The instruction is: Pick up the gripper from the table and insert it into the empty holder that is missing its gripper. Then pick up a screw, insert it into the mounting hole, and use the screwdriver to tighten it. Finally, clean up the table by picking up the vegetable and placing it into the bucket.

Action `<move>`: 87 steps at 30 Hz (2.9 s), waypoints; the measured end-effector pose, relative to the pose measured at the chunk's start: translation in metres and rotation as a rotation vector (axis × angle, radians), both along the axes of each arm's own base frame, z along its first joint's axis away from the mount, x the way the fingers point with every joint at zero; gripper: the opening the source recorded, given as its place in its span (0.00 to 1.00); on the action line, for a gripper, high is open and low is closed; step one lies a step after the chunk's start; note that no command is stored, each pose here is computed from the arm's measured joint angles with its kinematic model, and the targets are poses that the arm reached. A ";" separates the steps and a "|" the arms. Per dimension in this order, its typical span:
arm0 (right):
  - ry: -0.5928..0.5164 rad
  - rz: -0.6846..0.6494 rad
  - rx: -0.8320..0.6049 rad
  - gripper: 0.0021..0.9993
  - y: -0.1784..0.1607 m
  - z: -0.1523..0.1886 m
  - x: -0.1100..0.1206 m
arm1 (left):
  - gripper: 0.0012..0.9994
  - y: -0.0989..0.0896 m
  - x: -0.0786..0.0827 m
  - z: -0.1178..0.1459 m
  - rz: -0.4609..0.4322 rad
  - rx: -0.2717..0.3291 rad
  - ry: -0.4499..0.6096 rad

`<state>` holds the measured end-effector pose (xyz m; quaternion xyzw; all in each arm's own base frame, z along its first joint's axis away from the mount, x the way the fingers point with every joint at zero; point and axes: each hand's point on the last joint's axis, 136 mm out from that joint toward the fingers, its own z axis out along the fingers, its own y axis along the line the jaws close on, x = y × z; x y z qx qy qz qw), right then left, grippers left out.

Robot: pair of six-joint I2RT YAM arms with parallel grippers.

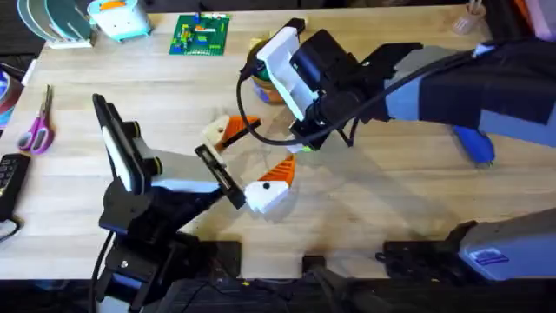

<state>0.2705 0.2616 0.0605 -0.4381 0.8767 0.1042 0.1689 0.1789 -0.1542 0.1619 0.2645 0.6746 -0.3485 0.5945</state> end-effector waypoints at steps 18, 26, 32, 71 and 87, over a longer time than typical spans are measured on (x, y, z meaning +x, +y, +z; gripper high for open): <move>0.002 -0.011 -0.011 0.01 -0.003 -0.005 0.004 | 0.99 0.000 0.000 0.000 0.000 0.000 0.000; 0.000 -0.067 -0.009 0.00 -0.019 -0.001 0.017 | 0.99 0.000 0.000 0.000 0.000 0.000 0.000; -0.041 -0.077 0.020 0.00 -0.023 0.020 0.019 | 0.99 0.000 0.000 0.000 0.000 0.000 0.000; -0.059 0.234 0.067 0.00 0.075 0.185 -0.061 | 0.99 -0.016 -0.024 -0.001 -0.172 0.032 -0.049; -0.082 0.290 0.091 0.00 0.105 0.177 -0.065 | 0.99 -0.019 -0.029 -0.001 -0.206 0.036 -0.057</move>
